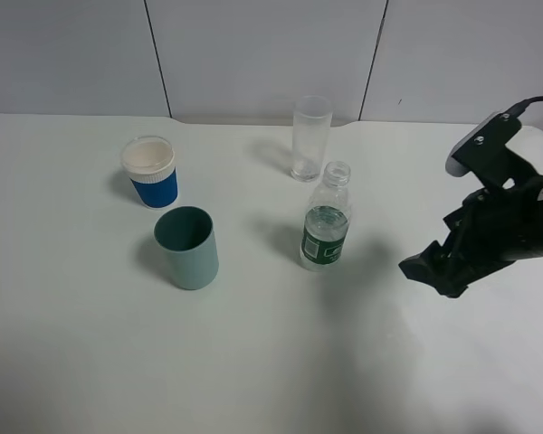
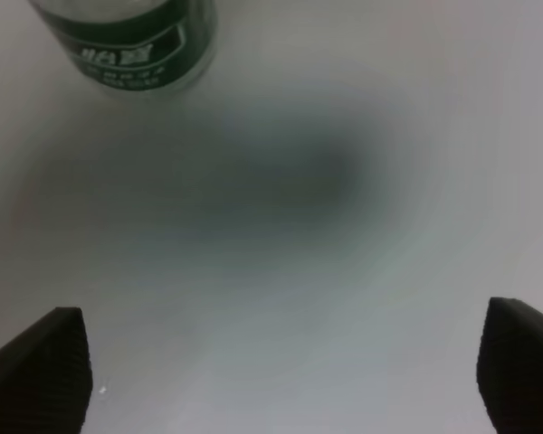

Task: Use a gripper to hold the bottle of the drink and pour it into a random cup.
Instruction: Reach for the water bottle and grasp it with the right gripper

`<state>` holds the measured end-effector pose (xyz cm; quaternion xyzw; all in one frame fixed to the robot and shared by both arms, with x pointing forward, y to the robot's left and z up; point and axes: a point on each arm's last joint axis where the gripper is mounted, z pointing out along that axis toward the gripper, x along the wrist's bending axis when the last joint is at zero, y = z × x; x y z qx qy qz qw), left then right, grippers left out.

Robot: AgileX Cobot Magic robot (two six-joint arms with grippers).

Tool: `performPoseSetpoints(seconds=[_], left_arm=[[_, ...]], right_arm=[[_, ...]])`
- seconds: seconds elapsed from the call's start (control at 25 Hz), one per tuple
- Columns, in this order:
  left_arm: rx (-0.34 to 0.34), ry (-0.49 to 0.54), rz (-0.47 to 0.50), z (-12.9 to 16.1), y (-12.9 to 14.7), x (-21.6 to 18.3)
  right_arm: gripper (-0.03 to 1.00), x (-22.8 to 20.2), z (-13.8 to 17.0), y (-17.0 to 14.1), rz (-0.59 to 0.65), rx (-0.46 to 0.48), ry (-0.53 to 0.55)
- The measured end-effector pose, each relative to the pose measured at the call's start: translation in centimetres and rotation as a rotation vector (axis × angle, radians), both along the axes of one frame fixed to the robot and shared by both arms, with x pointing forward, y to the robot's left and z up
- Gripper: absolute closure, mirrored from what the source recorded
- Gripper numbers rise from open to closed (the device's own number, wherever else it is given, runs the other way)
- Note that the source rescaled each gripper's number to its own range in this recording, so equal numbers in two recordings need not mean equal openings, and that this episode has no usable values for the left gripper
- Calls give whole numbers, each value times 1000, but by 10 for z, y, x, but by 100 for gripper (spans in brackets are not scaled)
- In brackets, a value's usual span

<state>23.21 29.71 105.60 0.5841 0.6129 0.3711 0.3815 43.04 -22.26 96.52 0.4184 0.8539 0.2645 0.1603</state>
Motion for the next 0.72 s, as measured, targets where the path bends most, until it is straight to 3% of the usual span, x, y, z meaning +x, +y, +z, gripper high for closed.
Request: performPoseSetpoints(seconds=[0.2,0.4,0.6,0.72], left_arm=[[0,0,0,0,0,0],[0,0,0,0,0,0],[1,0,1,0,0,0],[1,0,1,0,0,0]], right_arm=[[11,6,-11,11,60,-57,-35],[12,8,-7,21,130,-90,-150],[11,5,-5,32,155,-76,-184],[11,5,-4,35,97,-25,-182]])
